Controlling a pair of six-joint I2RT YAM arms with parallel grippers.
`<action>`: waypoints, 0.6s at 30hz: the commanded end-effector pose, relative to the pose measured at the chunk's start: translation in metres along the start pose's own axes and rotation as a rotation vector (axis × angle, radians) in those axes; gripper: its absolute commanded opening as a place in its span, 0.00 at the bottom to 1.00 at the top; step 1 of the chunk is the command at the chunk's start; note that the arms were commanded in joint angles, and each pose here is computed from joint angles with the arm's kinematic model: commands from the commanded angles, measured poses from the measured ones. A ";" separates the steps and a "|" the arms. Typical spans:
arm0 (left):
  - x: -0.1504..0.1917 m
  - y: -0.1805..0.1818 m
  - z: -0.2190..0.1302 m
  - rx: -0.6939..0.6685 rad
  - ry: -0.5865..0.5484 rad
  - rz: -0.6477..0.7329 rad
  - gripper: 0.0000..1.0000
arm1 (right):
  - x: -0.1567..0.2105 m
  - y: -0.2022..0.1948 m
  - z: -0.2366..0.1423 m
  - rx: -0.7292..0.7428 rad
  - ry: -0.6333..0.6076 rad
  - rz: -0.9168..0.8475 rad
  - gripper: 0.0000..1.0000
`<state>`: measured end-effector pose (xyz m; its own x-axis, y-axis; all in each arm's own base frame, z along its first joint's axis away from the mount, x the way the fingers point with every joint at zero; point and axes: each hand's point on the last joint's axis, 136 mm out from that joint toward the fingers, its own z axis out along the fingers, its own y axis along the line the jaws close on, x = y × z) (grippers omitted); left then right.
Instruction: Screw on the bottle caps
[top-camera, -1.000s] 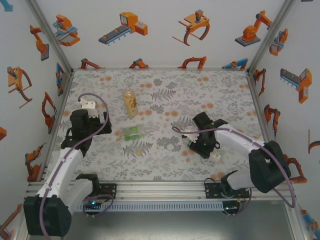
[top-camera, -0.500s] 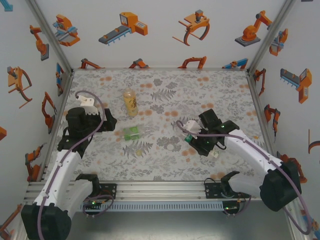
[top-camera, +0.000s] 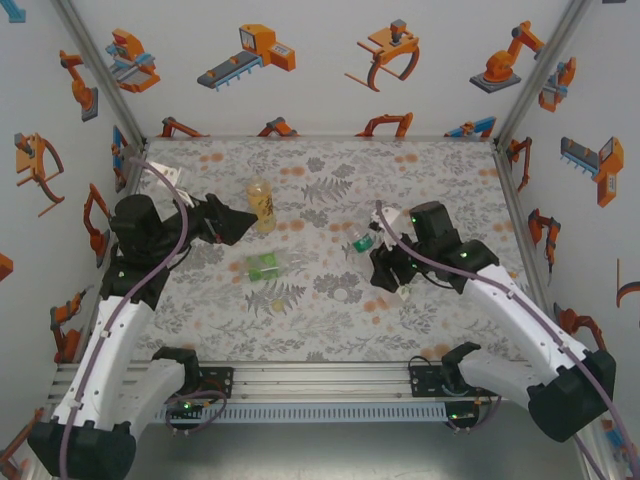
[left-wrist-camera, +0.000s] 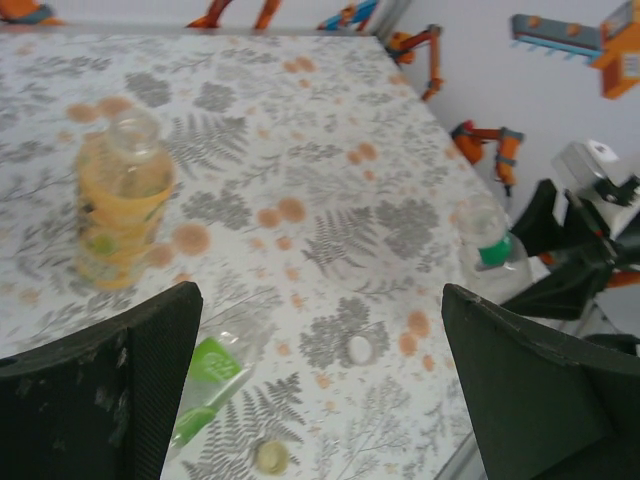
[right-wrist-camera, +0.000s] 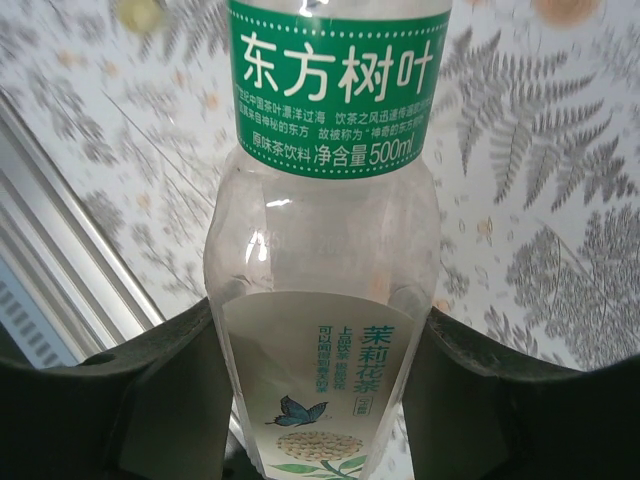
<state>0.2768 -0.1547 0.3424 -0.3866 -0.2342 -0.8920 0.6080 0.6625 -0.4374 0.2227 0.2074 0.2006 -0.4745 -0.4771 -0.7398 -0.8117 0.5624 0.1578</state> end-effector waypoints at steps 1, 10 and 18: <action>-0.033 -0.046 -0.005 0.158 -0.084 0.024 0.97 | -0.066 0.018 -0.029 -0.064 -0.264 0.023 0.42; -0.045 -0.126 -0.010 0.428 -0.169 0.140 0.97 | -0.140 0.052 -0.090 -0.214 -0.597 0.032 0.43; -0.041 -0.185 -0.007 0.619 -0.186 0.234 0.97 | -0.189 0.081 -0.150 -0.343 -0.824 -0.022 0.43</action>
<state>0.1898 -0.2582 0.4285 -0.2237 -0.2459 -0.9431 0.9272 0.2446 -0.2837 0.2177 0.2440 0.3909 -0.2647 0.1001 -0.9591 -0.8869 0.3651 0.2829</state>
